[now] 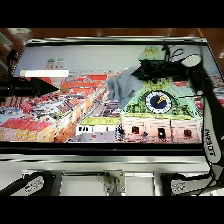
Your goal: Fold the shirts.
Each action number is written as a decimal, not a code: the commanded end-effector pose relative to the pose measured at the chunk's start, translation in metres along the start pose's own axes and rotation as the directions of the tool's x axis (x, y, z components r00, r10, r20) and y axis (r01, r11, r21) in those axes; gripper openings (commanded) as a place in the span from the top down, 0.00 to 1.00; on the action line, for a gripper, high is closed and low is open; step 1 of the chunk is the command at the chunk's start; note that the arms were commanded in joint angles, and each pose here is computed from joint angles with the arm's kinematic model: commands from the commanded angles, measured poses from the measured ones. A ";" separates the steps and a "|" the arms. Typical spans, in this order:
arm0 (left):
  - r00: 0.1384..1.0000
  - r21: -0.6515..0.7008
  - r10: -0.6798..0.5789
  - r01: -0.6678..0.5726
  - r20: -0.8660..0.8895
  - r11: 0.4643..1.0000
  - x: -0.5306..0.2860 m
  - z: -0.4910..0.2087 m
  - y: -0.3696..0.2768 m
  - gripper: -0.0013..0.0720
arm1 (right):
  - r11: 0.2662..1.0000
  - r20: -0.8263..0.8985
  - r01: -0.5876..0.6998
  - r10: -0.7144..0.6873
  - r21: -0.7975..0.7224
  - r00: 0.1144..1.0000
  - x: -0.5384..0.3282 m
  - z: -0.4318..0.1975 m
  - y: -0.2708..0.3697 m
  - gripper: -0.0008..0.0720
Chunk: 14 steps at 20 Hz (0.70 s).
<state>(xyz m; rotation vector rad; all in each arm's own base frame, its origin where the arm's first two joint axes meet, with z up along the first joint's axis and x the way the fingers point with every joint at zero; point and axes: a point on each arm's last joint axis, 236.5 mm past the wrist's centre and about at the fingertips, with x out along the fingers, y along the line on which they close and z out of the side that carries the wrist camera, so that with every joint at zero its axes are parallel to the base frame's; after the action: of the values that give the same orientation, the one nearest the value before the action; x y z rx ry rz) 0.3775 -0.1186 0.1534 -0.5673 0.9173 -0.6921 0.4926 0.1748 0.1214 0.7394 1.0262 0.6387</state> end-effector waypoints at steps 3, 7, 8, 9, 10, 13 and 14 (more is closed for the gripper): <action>0.998 0.006 -0.026 0.027 -0.055 1.000 0.016 -0.017 -0.010 0.93 | 0.976 0.082 0.139 -0.155 0.168 0.985 -0.116 0.037 -0.079 0.89; 0.994 0.007 -0.049 0.050 -0.095 0.999 0.023 -0.026 -0.021 0.93 | 0.905 0.146 0.308 -0.361 0.294 0.921 -0.197 0.041 -0.167 0.89; 0.993 -0.001 -0.053 0.053 -0.102 0.999 0.025 -0.028 -0.024 0.93 | 0.877 0.157 0.354 -0.419 0.325 0.894 -0.218 0.039 -0.188 0.89; 0.992 0.001 -0.057 0.058 -0.108 0.998 0.026 -0.030 -0.026 0.93 | 0.846 0.165 0.398 -0.475 0.354 0.864 -0.239 0.036 -0.208 0.89; 0.991 0.007 -0.062 0.063 -0.116 0.998 0.029 -0.032 -0.029 0.93 | 0.810 0.169 0.444 -0.534 0.383 0.828 -0.261 0.032 -0.229 0.89; 0.987 -0.009 -0.076 0.075 -0.140 0.997 0.035 -0.039 -0.039 0.93 | 0.681 0.127 0.574 -0.688 0.456 0.715 -0.321 0.007 -0.281 0.89; 0.986 -0.007 -0.080 0.080 -0.148 0.997 0.037 -0.041 -0.042 0.93 | 0.627 0.094 0.613 -0.732 0.480 0.675 -0.341 -0.007 -0.296 0.89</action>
<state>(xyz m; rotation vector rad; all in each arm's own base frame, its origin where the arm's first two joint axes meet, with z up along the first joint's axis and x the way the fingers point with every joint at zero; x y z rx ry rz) 0.3514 -0.1692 0.1439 -0.5530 1.0140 -0.8013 0.4397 -0.1924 0.0790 0.7673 1.0305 -0.1572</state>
